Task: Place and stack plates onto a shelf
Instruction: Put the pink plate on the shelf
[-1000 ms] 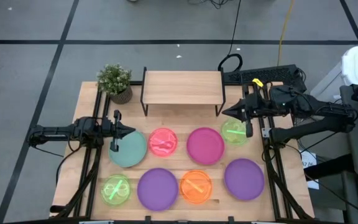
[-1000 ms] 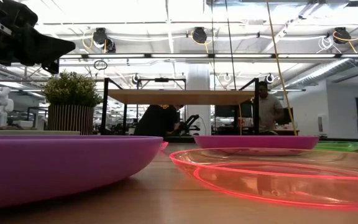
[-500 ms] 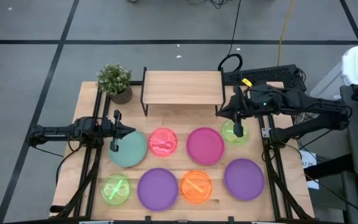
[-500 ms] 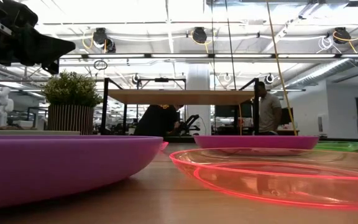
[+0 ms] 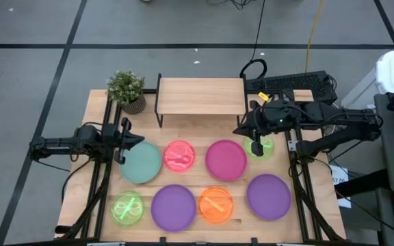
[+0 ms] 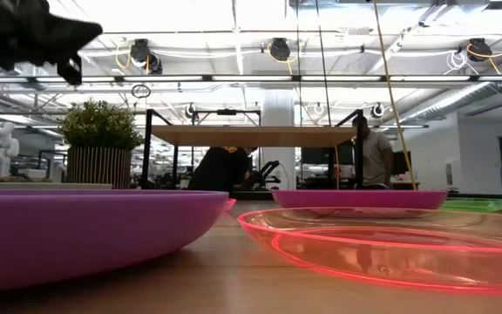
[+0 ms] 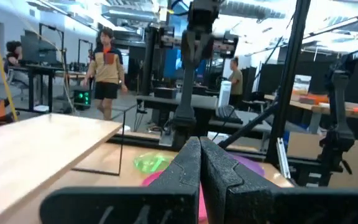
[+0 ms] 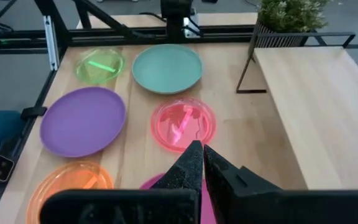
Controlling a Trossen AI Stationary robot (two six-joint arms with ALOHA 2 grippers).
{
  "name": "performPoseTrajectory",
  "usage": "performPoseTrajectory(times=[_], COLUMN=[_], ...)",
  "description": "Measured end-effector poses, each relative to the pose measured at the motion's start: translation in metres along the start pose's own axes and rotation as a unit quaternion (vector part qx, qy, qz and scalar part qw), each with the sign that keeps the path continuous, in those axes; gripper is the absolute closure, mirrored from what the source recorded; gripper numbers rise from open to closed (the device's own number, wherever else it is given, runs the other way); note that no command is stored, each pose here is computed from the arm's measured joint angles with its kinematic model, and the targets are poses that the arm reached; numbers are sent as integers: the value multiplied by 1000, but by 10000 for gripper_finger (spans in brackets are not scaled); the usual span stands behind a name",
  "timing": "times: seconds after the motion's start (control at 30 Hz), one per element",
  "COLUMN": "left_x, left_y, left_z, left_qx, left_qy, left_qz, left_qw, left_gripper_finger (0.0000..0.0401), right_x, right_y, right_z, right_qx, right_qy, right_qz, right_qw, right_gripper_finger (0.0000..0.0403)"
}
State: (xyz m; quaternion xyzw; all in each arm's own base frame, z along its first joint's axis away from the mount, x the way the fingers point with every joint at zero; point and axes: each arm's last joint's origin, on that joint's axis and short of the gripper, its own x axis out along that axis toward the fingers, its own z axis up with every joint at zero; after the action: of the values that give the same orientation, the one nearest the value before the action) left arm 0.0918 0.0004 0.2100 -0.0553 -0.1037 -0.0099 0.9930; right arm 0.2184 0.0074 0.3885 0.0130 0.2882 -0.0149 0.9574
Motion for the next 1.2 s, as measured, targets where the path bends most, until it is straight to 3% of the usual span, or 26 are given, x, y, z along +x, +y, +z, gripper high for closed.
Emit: performPoseTrajectory(times=[0.2,0.5,0.67,0.93,1.2], left_x=[13,53,77,104,122], left_y=[-5,-11,-16,-32,-53], left_z=[44,97,113,123,96], left_qx=[14,-7,-20,-12,11], left_qy=[9,143,203,263,337], left_qz=[0,11,-17,-55,-103], left_qw=[1000,990,979,963,936], left_gripper_finger=[400,400,400,400,400], right_x=[16,44,55,67,77], right_y=[4,10,18,29,36], right_z=[-18,-56,-74,-101,-121], right_qx=[-10,15,23,36,46], right_qy=[33,86,101,130,133], right_qz=[6,9,20,33,44], right_qw=[999,996,994,990,989], right_gripper_finger=[403,403,403,403,403])
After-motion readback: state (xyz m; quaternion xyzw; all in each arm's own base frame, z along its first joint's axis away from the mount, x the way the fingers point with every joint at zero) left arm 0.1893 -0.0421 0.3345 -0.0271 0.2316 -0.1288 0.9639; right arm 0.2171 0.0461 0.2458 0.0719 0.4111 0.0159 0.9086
